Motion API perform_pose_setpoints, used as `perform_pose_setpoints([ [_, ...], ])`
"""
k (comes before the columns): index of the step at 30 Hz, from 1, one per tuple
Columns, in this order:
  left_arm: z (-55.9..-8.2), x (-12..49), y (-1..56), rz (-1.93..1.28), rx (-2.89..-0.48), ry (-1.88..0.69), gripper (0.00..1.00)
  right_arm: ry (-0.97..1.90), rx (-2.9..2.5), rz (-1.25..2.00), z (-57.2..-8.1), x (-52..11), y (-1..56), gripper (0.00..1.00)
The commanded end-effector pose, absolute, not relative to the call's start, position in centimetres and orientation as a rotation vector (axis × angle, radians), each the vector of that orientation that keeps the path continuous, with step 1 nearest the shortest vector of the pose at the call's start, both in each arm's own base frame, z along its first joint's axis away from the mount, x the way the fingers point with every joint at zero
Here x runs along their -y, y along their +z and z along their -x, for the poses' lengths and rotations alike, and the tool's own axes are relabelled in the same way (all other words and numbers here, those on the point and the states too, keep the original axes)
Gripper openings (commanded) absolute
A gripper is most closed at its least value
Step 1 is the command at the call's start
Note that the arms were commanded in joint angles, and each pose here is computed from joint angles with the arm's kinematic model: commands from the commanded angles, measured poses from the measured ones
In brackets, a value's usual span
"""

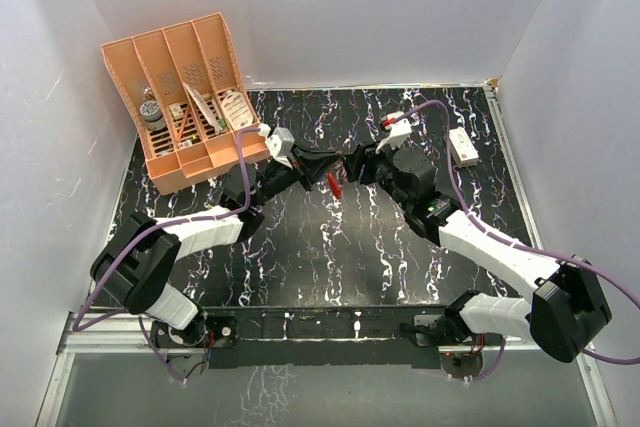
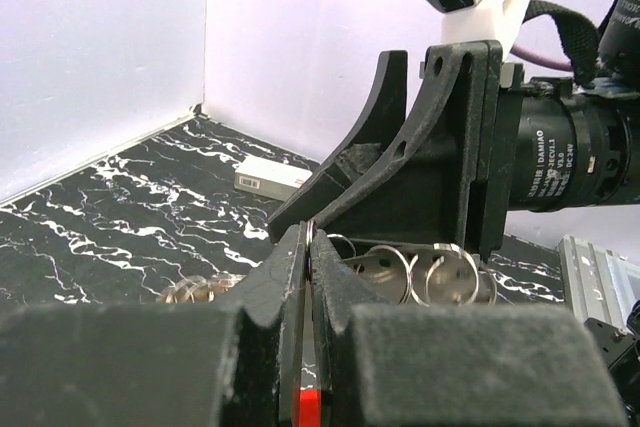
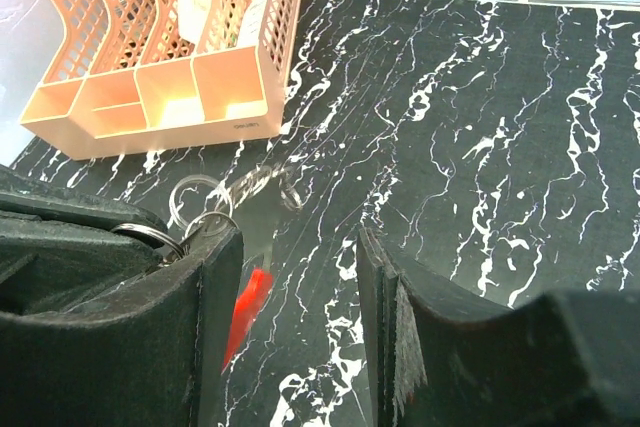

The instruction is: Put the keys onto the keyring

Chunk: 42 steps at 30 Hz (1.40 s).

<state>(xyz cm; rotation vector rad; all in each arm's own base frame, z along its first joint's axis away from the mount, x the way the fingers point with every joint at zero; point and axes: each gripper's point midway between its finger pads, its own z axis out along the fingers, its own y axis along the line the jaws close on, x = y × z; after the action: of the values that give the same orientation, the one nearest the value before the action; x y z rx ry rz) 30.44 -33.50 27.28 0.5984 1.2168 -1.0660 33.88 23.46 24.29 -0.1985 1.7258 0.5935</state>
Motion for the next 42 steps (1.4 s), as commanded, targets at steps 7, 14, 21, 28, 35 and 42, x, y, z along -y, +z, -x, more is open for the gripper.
perform_pose_setpoints([
  [7, -27.7, 32.5, 33.2, -0.573, -0.928, -1.131, 0.00, 0.558, -1.631, 0.176, -33.7, -22.2, 27.5, 0.50],
  [14, -25.2, 31.7, 33.1, -0.621, -0.843, -1.268, 0.00, 0.517, -1.524, 0.180, -33.1, -19.7, 31.0, 0.51],
  [21, -23.6, 32.5, 32.2, -0.746, -0.833, -1.318, 0.00, 0.551, -1.462, 0.293, -31.3, -20.1, 32.5, 0.49],
  [28, -23.4, 32.6, 33.0, -0.775, -0.808, -1.336, 0.00, 0.610, -1.442, 0.407, -29.8, -21.3, 32.3, 0.44],
  [35, -24.4, 32.8, 33.2, -0.744, -0.814, -1.326, 0.00, 0.691, -1.490, 0.413, -29.5, -22.5, 31.3, 0.44],
  [42, -26.0, 32.9, 33.5, -0.683, -0.819, -1.287, 0.00, 0.737, -1.529, 0.388, -29.8, -23.2, 30.0, 0.44],
])
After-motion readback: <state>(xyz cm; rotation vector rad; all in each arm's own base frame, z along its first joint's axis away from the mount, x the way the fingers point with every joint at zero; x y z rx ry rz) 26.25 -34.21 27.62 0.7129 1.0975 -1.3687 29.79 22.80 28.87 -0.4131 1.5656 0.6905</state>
